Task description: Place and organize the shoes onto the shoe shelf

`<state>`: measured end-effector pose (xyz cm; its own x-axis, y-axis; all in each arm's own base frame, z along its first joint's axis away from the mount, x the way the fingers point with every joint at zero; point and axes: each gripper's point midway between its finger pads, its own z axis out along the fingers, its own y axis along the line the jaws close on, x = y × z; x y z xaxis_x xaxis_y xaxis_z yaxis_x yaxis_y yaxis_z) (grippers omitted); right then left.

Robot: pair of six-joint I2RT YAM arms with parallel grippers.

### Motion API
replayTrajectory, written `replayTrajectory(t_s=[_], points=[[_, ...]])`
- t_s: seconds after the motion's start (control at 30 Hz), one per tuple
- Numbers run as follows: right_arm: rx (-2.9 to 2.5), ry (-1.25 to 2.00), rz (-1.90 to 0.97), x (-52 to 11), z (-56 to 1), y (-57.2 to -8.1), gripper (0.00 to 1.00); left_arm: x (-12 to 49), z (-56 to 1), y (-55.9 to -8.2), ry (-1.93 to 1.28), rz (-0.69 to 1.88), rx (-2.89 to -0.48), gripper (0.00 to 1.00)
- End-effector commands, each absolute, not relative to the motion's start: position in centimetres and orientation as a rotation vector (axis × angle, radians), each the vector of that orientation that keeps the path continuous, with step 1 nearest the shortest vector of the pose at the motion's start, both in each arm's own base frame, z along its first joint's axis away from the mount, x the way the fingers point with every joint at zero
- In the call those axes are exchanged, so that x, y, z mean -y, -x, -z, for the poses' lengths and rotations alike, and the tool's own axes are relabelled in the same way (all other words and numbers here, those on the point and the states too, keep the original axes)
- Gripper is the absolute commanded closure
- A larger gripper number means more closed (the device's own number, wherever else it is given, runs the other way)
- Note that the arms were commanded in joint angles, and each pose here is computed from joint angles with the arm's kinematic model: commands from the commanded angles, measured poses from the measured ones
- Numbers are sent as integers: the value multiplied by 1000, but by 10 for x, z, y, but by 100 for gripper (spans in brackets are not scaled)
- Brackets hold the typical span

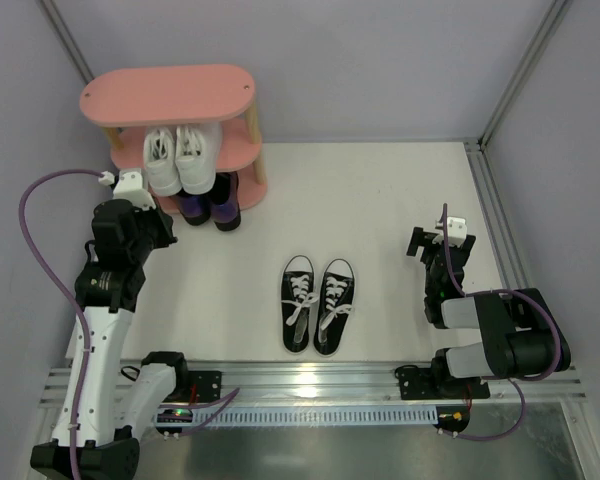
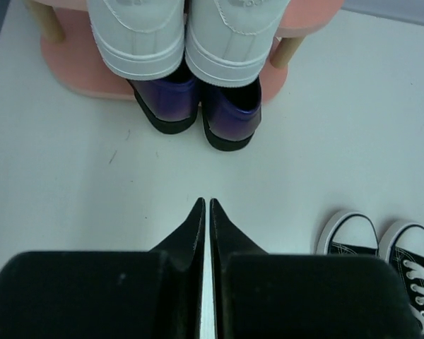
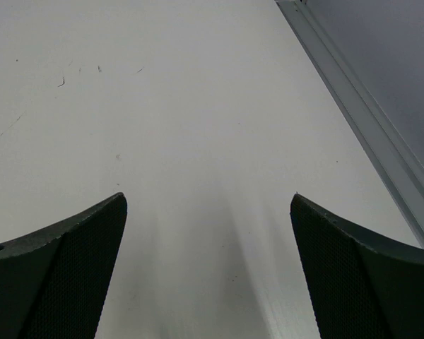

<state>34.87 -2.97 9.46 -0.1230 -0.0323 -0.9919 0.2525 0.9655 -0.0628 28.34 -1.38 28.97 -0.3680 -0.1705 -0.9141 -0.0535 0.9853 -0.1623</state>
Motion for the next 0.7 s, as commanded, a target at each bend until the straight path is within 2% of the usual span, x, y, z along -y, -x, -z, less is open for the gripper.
replayTrajectory(t_s=[0.0,0.33,0.4,0.43,0.5,0.53,0.57,0.6,0.63,0.67], points=[[-1574,-195,203,27,-123,-358,3,36,-296,-276,121,268,-1921,99],[-1578,-196,205,28,-121,-357,3,106,-242,-259,104,709,-1975,100],[-1575,-196,204,28,-122,-357,3,118,-229,-258,141,699,-1997,99],[-1578,-197,206,28,-121,-357,3,146,-227,-249,69,727,-2013,100],[-1575,-197,205,28,-122,-357,3,160,-232,-255,92,609,-1985,100],[-1577,-198,207,28,-122,-357,3,195,-222,-245,-12,611,-2048,99],[-1578,-196,202,27,-121,-357,3,202,-219,-250,-19,547,-2068,100],[-1578,-198,207,28,-121,-357,3,218,-247,-256,-34,563,-2046,100],[-1577,-197,208,28,-122,-357,3,229,-245,-257,-64,547,-2088,100],[-1578,-197,206,28,-121,-357,3,240,-211,-260,-100,443,-2236,100]])
